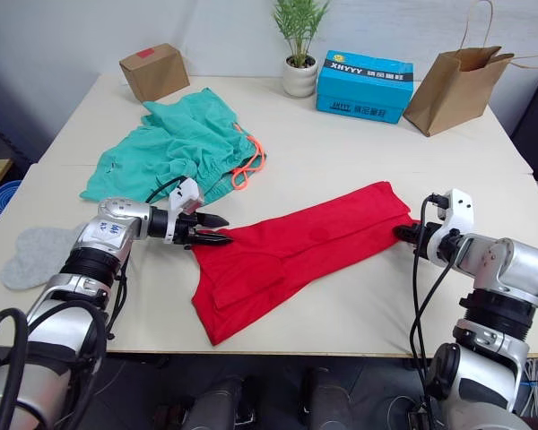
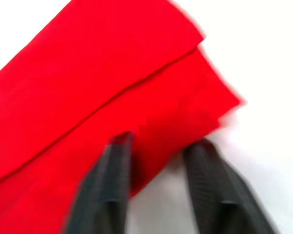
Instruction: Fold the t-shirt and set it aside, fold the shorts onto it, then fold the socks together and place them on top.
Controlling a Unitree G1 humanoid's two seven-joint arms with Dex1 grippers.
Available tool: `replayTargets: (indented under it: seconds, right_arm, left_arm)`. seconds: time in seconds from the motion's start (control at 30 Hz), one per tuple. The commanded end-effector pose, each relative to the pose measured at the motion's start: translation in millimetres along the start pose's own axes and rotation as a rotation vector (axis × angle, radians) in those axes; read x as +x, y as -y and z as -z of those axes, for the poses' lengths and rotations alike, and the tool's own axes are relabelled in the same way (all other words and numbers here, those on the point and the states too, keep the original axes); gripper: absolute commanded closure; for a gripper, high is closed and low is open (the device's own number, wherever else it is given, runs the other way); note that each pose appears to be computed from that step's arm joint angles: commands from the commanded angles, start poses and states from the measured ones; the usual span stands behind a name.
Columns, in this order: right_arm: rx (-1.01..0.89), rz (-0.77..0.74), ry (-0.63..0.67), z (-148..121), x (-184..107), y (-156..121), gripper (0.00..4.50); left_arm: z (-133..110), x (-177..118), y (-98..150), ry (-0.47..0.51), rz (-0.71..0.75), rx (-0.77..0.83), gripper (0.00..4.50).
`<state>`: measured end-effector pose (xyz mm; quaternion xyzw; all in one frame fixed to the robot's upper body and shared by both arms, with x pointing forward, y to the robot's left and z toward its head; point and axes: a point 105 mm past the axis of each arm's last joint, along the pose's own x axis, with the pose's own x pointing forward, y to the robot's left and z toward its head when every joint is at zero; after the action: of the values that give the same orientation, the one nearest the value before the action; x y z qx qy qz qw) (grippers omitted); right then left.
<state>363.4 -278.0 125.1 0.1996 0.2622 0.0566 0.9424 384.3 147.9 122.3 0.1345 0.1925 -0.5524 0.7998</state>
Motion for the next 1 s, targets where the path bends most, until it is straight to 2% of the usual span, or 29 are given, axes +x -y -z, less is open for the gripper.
replayTargets:
  seconds: [0.03,0.07,0.2,0.3,0.47,0.63,0.8,0.9,0.93,1.0]
  right_arm:
    - [-0.027,0.024,0.008,-1,9,5,4.19]
    - [-0.042,0.02,0.01,-3,10,4,4.48]
    - [-0.155,0.015,0.039,-18,19,0,4.5]
    - [-0.225,0.02,0.074,-34,26,-2,4.5]
    - [-0.317,0.052,0.139,-58,39,-5,4.5]
    - [-0.383,0.046,0.164,-68,50,-13,4.5]
    - [-0.375,-0.012,0.168,-72,54,-25,4.5]
    - [-0.419,-0.032,0.163,-77,49,-25,3.88]
    - [-0.43,-0.041,0.158,-79,45,-24,3.58]
    - [-0.439,-0.088,0.111,-79,36,-23,2.88]
  left_arm:
    - [15,-3,11,-0.019,0.042,-0.064,3.01]
    - [16,-4,13,-0.014,0.038,-0.07,3.29]
    - [23,-9,22,0.029,-0.014,-0.099,4.49]
    - [30,-13,36,0.056,-0.065,-0.117,4.49]
    - [29,-20,65,0.101,-0.19,-0.149,4.49]
    - [22,-23,96,0.128,-0.23,-0.188,4.49]
    - [19,-21,108,0.18,-0.298,-0.226,4.49]
    - [17,-20,114,0.213,-0.289,-0.269,4.5]
    - [16,-20,114,0.221,-0.283,-0.276,4.02]
    - [17,-23,114,0.198,-0.264,-0.257,3.54]
